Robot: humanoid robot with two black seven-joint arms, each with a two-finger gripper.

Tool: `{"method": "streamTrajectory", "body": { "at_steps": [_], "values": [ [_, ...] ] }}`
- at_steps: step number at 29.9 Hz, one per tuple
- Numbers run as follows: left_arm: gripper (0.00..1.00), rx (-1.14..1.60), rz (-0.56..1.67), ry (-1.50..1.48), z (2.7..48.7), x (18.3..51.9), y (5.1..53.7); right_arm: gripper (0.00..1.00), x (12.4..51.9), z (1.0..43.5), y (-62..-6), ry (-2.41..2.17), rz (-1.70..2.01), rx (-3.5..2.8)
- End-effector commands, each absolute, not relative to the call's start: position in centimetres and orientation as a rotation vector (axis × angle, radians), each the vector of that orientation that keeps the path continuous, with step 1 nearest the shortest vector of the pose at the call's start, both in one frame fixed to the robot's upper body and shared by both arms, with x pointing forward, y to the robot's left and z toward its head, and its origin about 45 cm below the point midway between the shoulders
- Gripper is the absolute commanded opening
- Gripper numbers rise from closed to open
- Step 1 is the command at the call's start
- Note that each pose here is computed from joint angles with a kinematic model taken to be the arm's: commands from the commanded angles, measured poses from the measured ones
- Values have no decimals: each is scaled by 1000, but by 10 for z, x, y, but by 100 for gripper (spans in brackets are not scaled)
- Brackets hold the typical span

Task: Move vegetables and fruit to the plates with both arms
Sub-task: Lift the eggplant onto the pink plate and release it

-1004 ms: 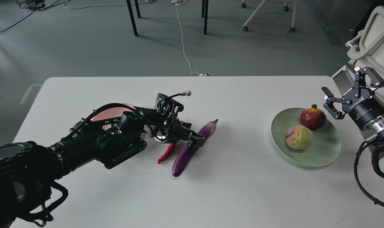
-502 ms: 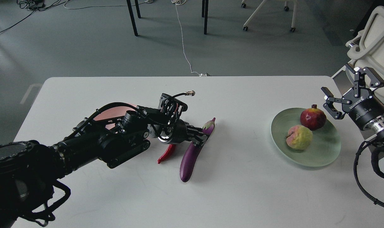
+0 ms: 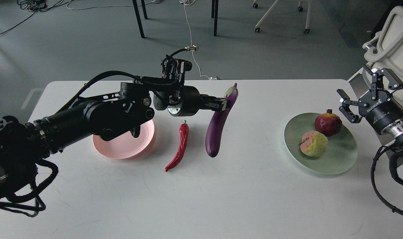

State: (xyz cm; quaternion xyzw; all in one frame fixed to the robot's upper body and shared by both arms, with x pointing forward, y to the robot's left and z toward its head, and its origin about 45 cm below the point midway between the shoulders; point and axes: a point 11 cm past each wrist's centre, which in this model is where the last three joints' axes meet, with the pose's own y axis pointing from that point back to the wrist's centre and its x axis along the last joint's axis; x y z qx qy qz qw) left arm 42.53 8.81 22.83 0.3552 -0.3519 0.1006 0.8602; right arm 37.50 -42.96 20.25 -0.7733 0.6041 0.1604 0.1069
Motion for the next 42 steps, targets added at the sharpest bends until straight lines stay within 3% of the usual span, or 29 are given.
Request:
{"method": "streamTrajectory", "body": {
  "at_steps": [1,6,10,24,32,39,42],
  "values": [
    [13,822,253,-702,225,435,161,95,375,203,-430,1778,468,-2281],
    [13,973,253,-658,202,421,257,95,376,202,-428,1774,471,-2285],
    [14,1032,248,-626,184,405,300,95,375,202,-427,1772,474,-2287],
    [26,1073,369,-631,176,413,340,95,374,200,-426,1770,480,-2293],
    [57,1062,375,-645,172,415,341,95,374,200,-426,1770,480,-2296],
    [72,1059,382,-666,173,416,340,95,374,199,-425,1767,482,-2295],
    [74,1027,376,-698,185,422,327,95,374,199,-423,1763,483,-2293]
  ]
}}
